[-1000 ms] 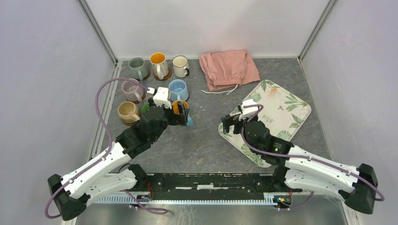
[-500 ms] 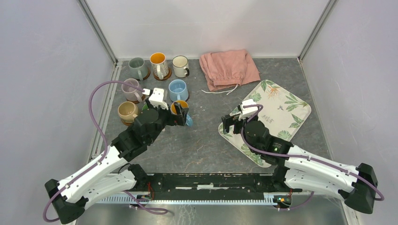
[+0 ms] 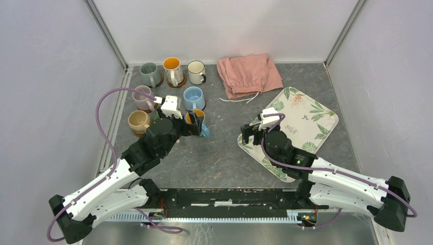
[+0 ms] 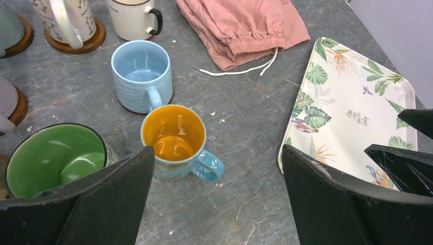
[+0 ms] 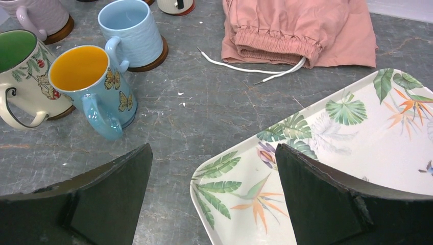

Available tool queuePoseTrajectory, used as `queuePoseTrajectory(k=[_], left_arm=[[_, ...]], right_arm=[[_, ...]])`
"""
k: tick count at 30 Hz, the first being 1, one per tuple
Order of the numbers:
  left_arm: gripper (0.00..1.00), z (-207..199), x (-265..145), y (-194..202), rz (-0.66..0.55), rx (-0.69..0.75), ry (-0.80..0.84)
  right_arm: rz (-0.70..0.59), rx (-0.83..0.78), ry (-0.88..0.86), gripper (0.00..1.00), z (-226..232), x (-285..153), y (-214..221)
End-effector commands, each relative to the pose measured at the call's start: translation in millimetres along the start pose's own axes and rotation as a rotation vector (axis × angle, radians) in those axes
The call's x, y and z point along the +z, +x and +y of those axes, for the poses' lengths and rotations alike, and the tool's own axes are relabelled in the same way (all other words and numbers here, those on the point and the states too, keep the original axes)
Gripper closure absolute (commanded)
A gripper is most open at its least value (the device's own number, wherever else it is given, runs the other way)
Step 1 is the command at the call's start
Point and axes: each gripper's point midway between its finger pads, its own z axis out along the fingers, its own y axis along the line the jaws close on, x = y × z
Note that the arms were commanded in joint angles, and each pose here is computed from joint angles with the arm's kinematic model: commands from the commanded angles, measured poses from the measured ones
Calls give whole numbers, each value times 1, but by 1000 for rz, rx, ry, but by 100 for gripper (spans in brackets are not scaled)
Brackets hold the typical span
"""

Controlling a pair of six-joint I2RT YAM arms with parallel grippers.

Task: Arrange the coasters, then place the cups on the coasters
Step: Reset both arms

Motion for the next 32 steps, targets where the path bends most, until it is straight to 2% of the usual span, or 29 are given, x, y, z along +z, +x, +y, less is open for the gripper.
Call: queuePoseTrajectory(k=[1,32], left_arm=[[0,3,-2,-14,-42,21,-11],[0,0,-5,-14,-42,17,13]], right_arm=[[-78,51,12,2,0,-2,-28],[-104,97,3,2,-2,-5,-26]])
